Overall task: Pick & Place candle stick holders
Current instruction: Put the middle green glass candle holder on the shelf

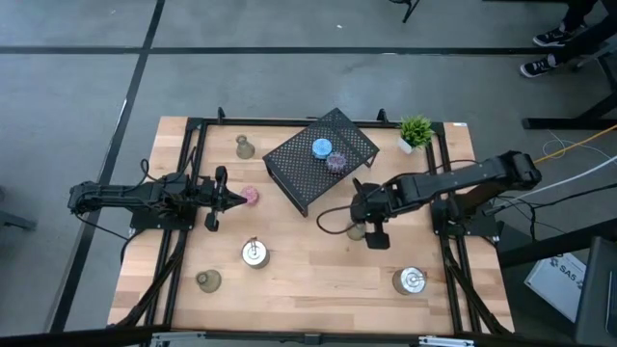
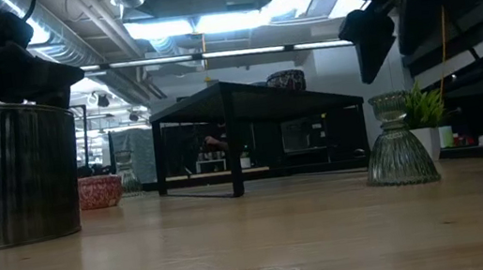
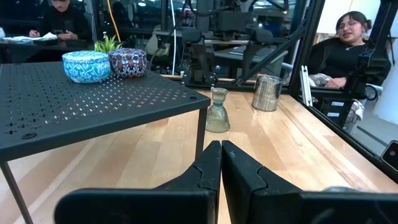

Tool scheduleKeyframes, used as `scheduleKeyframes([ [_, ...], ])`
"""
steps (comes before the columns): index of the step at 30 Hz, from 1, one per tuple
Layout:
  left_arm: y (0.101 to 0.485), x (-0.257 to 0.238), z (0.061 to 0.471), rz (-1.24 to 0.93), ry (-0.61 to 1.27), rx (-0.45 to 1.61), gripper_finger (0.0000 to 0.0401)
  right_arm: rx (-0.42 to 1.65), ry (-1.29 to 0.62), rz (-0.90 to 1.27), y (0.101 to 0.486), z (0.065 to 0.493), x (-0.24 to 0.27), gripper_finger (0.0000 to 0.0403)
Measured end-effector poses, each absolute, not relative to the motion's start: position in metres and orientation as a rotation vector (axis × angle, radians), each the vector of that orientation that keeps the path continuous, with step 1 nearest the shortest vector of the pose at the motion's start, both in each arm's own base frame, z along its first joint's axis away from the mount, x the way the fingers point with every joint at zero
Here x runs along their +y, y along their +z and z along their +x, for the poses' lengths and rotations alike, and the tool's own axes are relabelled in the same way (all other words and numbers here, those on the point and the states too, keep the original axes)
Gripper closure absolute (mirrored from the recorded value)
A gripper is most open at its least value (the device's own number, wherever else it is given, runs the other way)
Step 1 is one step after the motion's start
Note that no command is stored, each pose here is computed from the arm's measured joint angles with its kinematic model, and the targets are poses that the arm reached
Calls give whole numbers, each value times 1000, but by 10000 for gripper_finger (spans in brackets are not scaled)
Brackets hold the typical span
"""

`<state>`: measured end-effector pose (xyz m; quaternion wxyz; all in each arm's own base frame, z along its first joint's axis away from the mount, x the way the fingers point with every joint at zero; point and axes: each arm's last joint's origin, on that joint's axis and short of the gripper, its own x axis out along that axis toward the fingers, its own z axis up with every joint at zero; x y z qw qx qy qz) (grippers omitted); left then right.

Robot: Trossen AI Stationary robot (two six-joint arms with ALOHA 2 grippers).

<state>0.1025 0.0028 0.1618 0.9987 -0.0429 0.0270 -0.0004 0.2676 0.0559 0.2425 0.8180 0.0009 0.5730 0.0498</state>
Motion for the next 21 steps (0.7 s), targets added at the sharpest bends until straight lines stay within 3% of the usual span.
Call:
scheduleKeyframes([
  [21,162,3,102,-86,0,54,393,1167,97,-43,206,264,52,4],
])
